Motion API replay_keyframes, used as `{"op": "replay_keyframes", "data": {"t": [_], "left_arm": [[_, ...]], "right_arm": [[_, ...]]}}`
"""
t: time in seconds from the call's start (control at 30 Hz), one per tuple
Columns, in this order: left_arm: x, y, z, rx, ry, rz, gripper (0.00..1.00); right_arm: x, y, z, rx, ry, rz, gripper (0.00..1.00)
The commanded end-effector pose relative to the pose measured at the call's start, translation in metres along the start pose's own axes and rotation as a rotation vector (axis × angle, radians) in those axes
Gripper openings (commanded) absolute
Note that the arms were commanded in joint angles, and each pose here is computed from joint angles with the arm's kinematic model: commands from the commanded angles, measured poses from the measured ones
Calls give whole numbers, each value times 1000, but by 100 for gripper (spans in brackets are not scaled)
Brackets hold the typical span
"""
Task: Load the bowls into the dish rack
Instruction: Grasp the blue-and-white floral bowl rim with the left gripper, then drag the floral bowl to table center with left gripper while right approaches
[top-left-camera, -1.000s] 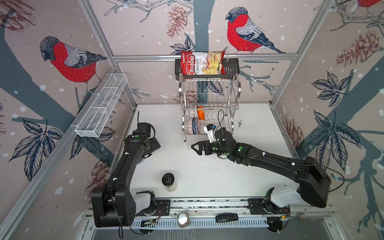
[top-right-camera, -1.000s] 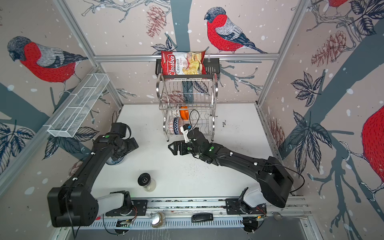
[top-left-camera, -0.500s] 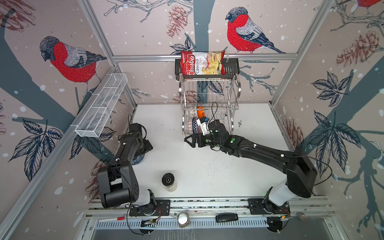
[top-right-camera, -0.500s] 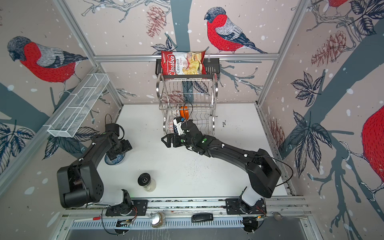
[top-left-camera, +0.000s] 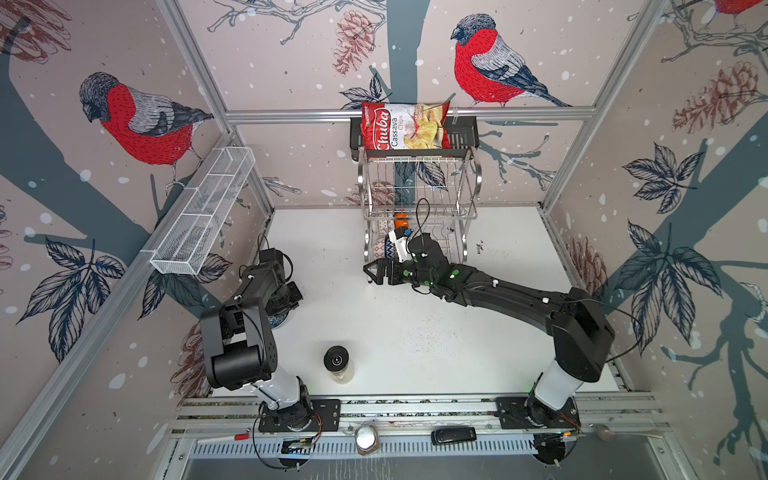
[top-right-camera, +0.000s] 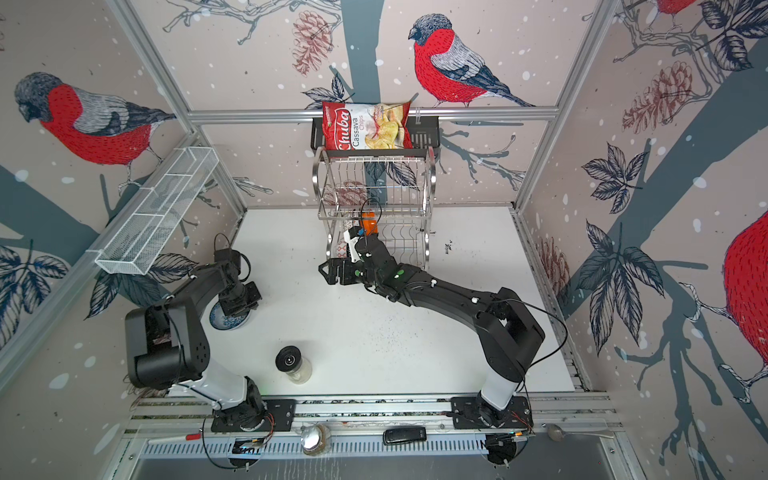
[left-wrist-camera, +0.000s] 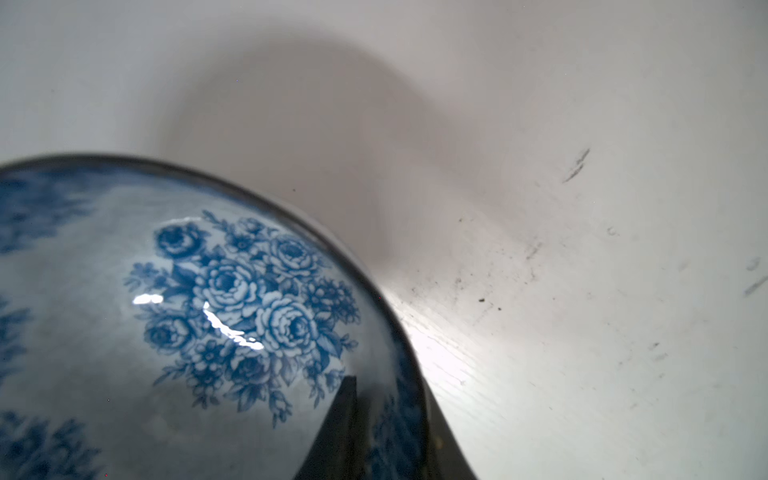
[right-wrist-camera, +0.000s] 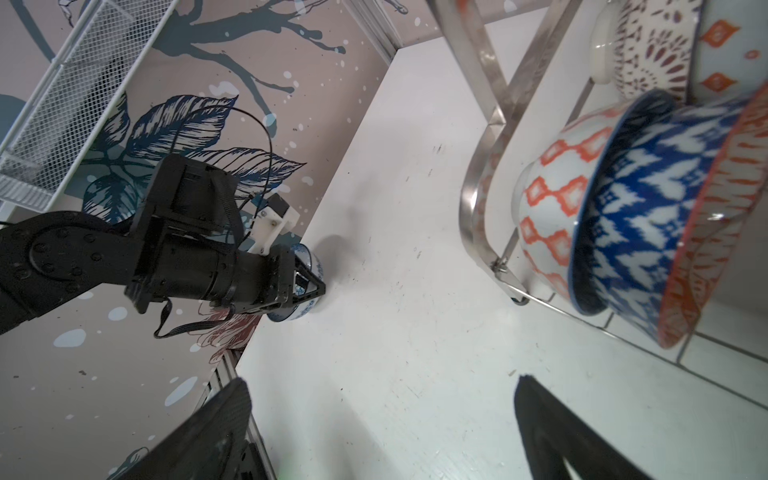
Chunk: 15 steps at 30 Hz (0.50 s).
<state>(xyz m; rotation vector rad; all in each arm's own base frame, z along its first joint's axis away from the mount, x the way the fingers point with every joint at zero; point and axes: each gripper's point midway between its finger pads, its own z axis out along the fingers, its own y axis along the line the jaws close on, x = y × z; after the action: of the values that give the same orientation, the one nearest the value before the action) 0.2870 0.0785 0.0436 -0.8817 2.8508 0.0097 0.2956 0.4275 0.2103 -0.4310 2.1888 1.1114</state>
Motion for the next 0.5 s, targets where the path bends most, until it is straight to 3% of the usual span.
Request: {"op": "replay_keyframes", "data": {"t": [0.0,0.13,0.47], "left_arm": [[5,-6,-3,40,26,-1,13],[8,-21,-11,121,34,18,0],[50,-122,-52,250,13,167,0]], "right_arm": [[-1,-10,-1,18,0,38,100],[-2,-20,-3,44,7,55,100],[1,-62,-44,50,8,158,100]]}}
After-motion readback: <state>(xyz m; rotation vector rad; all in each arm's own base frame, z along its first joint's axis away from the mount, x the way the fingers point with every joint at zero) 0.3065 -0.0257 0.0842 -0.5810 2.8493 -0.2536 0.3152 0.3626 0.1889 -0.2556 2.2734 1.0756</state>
